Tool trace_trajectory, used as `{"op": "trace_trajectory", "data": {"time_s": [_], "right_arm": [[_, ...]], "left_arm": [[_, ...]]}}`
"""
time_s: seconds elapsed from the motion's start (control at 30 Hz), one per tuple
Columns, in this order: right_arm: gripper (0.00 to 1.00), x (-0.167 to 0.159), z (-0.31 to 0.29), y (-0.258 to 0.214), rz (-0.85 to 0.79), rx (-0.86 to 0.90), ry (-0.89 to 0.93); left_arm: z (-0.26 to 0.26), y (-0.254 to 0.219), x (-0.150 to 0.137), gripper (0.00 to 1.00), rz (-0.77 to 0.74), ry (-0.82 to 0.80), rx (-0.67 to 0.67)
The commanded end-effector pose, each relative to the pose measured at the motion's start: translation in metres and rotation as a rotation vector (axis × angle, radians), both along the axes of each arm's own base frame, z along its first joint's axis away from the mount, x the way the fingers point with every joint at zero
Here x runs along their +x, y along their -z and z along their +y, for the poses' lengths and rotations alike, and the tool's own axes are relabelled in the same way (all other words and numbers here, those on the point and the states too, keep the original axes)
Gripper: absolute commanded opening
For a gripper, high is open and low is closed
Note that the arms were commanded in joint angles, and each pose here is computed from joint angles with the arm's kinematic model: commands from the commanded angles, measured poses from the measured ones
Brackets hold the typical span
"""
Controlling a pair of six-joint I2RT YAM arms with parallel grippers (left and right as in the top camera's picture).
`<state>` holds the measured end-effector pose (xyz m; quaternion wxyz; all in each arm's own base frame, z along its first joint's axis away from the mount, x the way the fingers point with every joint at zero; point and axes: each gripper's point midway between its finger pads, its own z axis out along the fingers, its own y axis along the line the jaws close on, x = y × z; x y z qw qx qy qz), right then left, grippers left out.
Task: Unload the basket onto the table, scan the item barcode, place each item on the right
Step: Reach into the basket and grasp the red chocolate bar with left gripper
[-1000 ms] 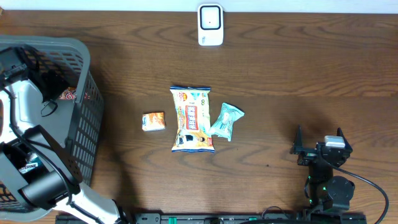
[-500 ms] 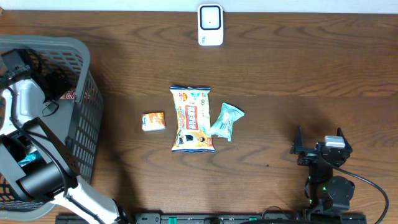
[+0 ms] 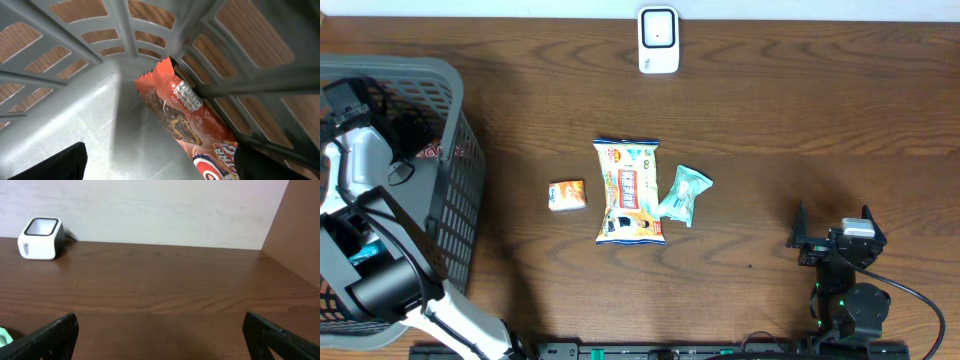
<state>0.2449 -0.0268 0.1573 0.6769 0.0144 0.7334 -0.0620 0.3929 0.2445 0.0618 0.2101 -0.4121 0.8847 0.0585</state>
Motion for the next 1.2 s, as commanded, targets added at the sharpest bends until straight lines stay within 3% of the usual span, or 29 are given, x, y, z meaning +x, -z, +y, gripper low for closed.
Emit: {"op": "trace_trajectory", "data": {"time_s": [0.0,0.23,0.3,0.43,0.7,0.9,0.97,1.13,1.17], "right_arm": [[0.99,0.0,-0.001,0.001,0.003,-0.012,-0.001],[0.99,0.0,0.0,0.001,0.003,-0.012,-0.001],[0.99,0.0,0.0,0.001,0.002,-0.012,-0.001],[0.99,0.0,-0.001,0.001,0.002,-0.012,-0.001],[0.99,0.0,-0.001,0.001,0.002,-0.012,-0.001],[0.99,0.0,0.0,0.001,0.002,-0.012,-0.001],[0.99,0.0,0.0,0.001,0.002,-0.012,-0.001],[0.99,0.0,-0.001,0.001,0.002,-0.012,-0.001],[0.99,0.0,0.0,0.001,0.002,-0.012,-0.001]], "left_arm": [[-0.009,0.043,-0.014,0.94,0.082,-0.055,-0.087],[-0.016,0.059,-0.029,0.93,0.103,-0.16,-0.13],[-0.014,0.071,-0.051,0.93,0.171,-0.205,-0.093],[-0.015,0.078,-0.067,0.93,0.231,-0.218,-0.072],[-0.018,0.065,-0.074,0.75,0.244,-0.22,-0.071],[-0.013,0.022,-0.077,0.72,0.178,-0.266,-0.023],[-0.013,0.007,-0.078,0.74,0.15,-0.282,-0.009],[-0.023,-0.012,-0.081,1.0,0.112,-0.299,-0.047],[-0.025,-0.011,-0.082,0.98,0.115,-0.296,-0.057]]}}
